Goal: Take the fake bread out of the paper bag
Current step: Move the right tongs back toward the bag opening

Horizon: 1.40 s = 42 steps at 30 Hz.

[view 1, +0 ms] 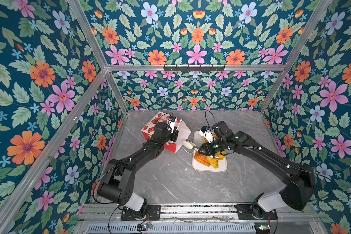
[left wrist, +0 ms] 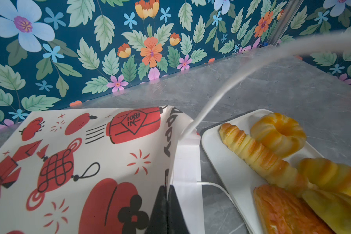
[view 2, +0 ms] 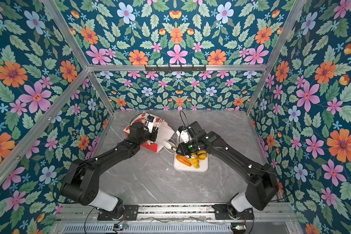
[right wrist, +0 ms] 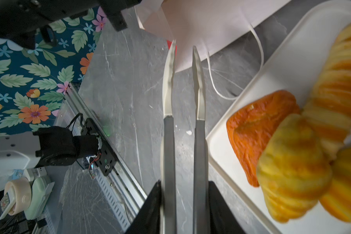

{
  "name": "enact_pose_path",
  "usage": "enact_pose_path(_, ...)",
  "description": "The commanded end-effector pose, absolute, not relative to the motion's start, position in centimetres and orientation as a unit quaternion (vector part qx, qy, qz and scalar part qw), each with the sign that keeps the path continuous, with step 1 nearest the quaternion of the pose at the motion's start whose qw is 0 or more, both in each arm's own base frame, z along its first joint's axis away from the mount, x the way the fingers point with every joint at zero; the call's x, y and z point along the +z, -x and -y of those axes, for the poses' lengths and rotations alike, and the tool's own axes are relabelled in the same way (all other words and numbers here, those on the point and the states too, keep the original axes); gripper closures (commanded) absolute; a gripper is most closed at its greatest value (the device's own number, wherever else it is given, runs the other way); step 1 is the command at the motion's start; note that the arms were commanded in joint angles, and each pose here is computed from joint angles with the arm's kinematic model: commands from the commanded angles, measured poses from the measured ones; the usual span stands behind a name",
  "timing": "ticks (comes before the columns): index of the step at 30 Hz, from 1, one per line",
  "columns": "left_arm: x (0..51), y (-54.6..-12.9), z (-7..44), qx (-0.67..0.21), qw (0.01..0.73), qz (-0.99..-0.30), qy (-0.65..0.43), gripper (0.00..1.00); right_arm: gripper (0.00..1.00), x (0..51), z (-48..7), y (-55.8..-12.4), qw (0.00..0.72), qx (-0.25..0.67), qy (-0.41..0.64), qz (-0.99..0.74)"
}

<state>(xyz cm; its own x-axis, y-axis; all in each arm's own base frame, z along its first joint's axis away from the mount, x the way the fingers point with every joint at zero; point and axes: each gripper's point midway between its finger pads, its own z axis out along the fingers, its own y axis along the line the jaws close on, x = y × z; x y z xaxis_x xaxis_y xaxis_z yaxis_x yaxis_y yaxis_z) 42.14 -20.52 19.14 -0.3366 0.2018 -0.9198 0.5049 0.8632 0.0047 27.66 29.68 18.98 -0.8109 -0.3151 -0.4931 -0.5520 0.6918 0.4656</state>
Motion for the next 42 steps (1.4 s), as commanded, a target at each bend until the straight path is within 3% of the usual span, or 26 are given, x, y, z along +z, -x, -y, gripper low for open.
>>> enact_pose_path(1, 18.9, -42.0, 20.5, -0.117, 0.515, -0.814, -0.242, 1.0, 0.64, 19.6, -32.6, -30.6, 0.233, 0.35, 0.237, -0.876)
enact_pose_path(15, 18.4, -42.8, 19.3, 0.011, 0.495, -0.807, -0.321, 1.0, 0.61, 15.2, -36.9, -35.2, 0.24, 0.453, 0.11, -0.851)
enact_pose_path(28, 18.2, -42.7, 20.7, -0.004, 0.521, -0.773, -0.362, 1.0, 0.56, 15.1, -40.6, -37.4, 0.2, 0.522, 0.079, -0.825)
enact_pose_path(42, 20.3, -42.9, 21.5, -0.023, 0.548, -0.757, -0.356, 1.0, 0.54, 13.4, -43.1, -38.3, 0.175, 0.523, 0.082, -0.83)
